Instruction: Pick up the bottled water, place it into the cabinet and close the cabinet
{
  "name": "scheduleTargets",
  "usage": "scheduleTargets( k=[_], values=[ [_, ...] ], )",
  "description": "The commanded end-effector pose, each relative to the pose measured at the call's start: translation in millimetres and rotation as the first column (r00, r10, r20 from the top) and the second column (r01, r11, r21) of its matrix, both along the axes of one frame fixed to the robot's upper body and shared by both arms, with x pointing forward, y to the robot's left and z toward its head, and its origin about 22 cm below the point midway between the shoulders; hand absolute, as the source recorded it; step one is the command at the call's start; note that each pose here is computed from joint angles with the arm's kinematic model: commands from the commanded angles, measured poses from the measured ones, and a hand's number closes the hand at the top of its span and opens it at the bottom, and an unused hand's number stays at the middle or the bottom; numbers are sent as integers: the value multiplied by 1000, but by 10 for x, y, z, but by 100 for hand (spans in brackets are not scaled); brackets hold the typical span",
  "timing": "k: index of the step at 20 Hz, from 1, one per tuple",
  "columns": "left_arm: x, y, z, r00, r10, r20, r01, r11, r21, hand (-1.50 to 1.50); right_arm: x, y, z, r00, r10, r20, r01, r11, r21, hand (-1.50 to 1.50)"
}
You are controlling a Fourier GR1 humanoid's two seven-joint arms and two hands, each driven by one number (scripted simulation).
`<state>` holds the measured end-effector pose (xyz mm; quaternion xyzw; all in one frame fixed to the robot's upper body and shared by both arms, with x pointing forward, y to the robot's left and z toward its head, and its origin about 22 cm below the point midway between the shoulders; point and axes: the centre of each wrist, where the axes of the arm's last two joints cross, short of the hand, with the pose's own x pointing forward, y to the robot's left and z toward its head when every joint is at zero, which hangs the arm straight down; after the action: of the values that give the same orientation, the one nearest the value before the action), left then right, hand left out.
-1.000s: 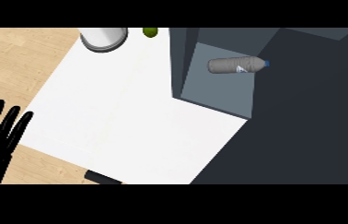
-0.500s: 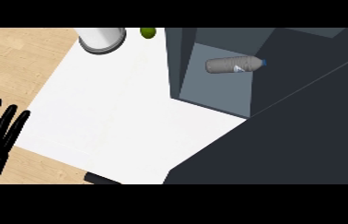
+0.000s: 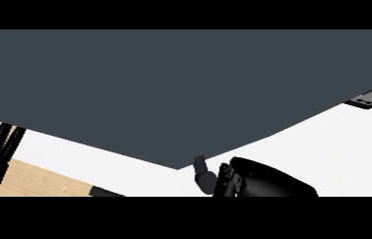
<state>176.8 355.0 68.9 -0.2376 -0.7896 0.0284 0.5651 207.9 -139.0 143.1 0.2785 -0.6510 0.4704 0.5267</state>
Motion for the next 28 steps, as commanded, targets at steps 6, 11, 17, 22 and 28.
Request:
scheduleTargets(
  k=[6, 11, 17, 22, 28],
  values=[
    [-9, 72, -22, 1000, 30, -2, -30, 1000, -7, -150, 731, 715, 230, 979, -181, -97, 174, 982, -75, 150],
    [-37, 172, -52, 999, 39, -10, -39, 999, -9, -150, 1153, 811, 470, 924, -379, -52, 379, 925, -24, 150],
    [-114, 224, -89, 998, 68, -9, -68, 997, -20, -150, 1496, 899, 632, 838, -537, -96, 543, 838, 47, 150],
    [-115, 198, -123, 998, 61, -12, -62, 998, -25, -150, 1611, 923, 615, 800, -579, -157, 595, 799, 87, 150],
    [-203, 241, -138, 997, 68, -32, -68, 997, -28, -150, 1683, 1030, 547, 759, -602, -250, 640, 760, 112, -150]
  ],
)
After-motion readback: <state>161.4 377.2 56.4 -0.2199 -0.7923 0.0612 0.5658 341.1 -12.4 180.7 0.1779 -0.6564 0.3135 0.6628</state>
